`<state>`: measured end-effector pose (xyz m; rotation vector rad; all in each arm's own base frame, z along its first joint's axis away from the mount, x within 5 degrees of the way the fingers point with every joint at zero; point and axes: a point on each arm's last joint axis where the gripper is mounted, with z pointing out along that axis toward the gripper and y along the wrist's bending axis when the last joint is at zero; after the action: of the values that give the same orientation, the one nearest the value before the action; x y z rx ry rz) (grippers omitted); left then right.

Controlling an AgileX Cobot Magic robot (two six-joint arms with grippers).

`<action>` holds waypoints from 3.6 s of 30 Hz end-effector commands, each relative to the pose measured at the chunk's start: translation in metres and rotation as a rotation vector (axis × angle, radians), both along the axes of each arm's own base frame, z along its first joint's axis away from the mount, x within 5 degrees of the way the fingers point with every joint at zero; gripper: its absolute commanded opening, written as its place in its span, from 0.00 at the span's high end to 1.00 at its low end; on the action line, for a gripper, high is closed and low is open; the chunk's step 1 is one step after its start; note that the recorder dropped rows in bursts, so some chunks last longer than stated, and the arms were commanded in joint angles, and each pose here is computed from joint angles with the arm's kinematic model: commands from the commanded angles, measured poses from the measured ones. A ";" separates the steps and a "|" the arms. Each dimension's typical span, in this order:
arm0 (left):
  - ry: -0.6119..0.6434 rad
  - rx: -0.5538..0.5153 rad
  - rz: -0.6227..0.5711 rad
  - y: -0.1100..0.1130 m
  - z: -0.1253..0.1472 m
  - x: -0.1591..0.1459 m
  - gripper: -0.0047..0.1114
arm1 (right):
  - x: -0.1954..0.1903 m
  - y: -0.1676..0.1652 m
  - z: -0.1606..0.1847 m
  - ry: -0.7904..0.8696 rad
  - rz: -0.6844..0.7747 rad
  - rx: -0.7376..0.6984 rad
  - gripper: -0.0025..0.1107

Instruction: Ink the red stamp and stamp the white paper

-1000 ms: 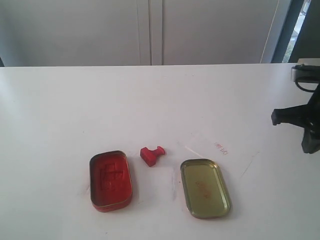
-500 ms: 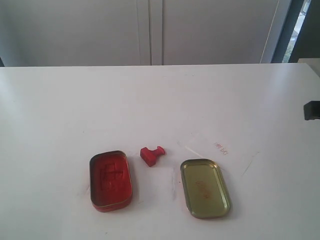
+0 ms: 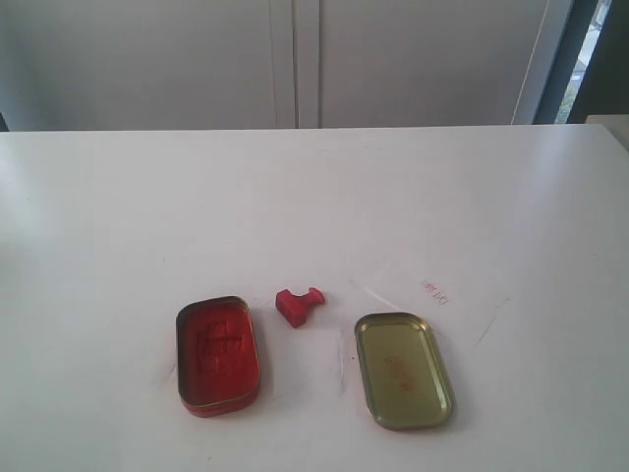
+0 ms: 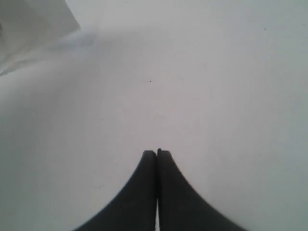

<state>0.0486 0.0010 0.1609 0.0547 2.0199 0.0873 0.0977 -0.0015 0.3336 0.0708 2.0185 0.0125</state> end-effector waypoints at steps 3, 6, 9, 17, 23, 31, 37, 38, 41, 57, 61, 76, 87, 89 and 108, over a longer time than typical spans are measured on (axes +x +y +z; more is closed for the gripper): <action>0.012 -0.002 -0.008 0.000 -0.003 -0.001 0.96 | -0.009 -0.003 0.002 -0.096 -0.006 -0.047 0.98; 0.012 -0.002 -0.008 0.000 -0.003 -0.001 0.96 | -0.010 -0.003 0.002 -0.100 -0.006 -0.047 0.98; 0.012 -0.002 -0.008 0.000 -0.003 -0.001 0.96 | -0.010 -0.003 0.002 -0.100 -0.006 -0.047 0.98; 0.012 -0.002 -0.008 0.000 -0.003 -0.001 0.96 | -0.010 -0.003 0.002 -0.100 -0.006 -0.047 0.98; 0.012 -0.002 -0.008 0.000 -0.003 -0.001 0.96 | -0.018 -0.003 0.005 -0.140 -0.008 -0.042 0.98; 0.012 -0.002 -0.008 0.000 -0.003 -0.001 0.96 | -0.040 -0.010 0.012 -0.232 -0.125 -0.052 0.98; 0.012 -0.002 -0.008 0.000 -0.003 -0.001 0.96 | -0.055 -0.013 0.015 -0.288 -0.216 -0.066 0.98; 0.012 -0.002 -0.008 0.000 -0.003 -0.001 0.96 | -0.058 -0.013 0.015 -0.297 -0.231 -0.069 0.98; 0.012 -0.002 -0.008 0.000 -0.003 -0.001 0.96 | -0.062 -0.013 0.016 -0.316 -0.243 -0.074 0.98; 0.012 -0.002 -0.008 0.000 -0.003 -0.001 0.96 | -0.064 -0.012 0.012 -0.317 -0.243 -0.074 0.98; 0.012 -0.002 -0.008 0.000 -0.003 -0.001 0.96 | -0.063 -0.012 0.006 -0.304 -0.242 -0.072 0.98; 0.012 -0.002 -0.008 0.000 -0.003 -0.001 0.96 | -0.064 -0.012 0.007 -0.314 -0.189 -0.244 0.98; 0.012 -0.002 -0.008 0.000 -0.003 -0.001 0.96 | -0.079 -0.004 -0.011 -0.390 -0.168 -0.172 0.98; 0.012 -0.002 -0.008 0.000 -0.003 -0.001 0.96 | -0.080 -0.004 -0.018 -0.393 -0.165 -0.165 0.98; 0.014 -0.002 -0.008 -0.001 -0.003 -0.001 0.96 | -0.054 -0.009 -0.109 -0.234 -0.153 -0.144 0.98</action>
<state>0.0486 0.0010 0.1609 0.0547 2.0199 0.0873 0.0418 -0.0099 0.2261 0.1348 1.8129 -0.2002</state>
